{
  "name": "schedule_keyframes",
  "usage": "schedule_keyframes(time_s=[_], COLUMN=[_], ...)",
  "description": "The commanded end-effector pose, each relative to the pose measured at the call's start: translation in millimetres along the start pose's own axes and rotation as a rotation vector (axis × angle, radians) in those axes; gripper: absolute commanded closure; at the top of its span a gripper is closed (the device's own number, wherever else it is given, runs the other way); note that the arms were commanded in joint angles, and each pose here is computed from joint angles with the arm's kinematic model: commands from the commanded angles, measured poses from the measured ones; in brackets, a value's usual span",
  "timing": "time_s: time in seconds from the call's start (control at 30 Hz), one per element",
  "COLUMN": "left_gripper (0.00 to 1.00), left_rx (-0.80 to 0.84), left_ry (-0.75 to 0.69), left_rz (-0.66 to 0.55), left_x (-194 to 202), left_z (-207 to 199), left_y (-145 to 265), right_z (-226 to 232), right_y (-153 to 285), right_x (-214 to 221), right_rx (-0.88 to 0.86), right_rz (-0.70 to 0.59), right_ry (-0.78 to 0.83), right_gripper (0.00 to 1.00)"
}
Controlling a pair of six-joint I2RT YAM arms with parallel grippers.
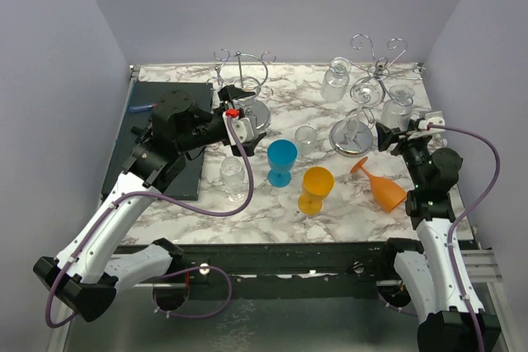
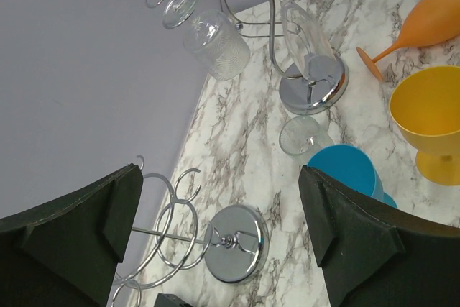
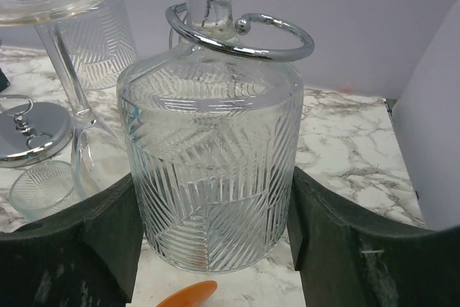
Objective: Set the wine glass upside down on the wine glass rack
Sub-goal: Turn the wine glass upside down at the wine rack.
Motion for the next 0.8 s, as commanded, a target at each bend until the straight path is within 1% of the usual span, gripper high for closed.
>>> schedule_keyframes(time_s=[0.0,0.4,0.5,0.53,0.63,0.77], left_gripper=[0.01,0.01,0.01,0.01,0.01,0.01], left_rx=[0.008,0.017,0.017,0.017,0.014,0.013], left_ry=[-0.012,-0.011,-0.01,-0.01,-0.01,-0.012], left_rz=[-0.021,-0.011,-0.009,-0.009,-0.01,-0.01], left_x=[-1,4,5,5,4,3], left_z=[0,-3,-3,-3,-3,-3], left_y=[-2,-5,-5,-5,-5,-4], right_z=[5,-1,-5,-5,-10,-14], right_y=[-1,17,17,16,13,9], right_x=[-19,-16,-13,-11,-6,0], right_rx=[-0.041,0.095,0.141,0.161,0.206,0.246], right_rz=[-0.13,-0.192,-0.177,-0.174,-0.158,-0.129], right_ry=[0.018,-0.013,-0.022,-0.053,-0.077,-0.085], right_gripper=[1.0,1.0,1.0,1.0,1.0,1.0])
Point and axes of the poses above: each gripper's point midway between its finger pads, its own y axis back along the fingers, its own z axis along the line the jaws close on, x = y × z, the point moved 10 cm from there along y, back along the fingers, and after that the axes turned 12 degrees about -y, right-handed, at the moved point
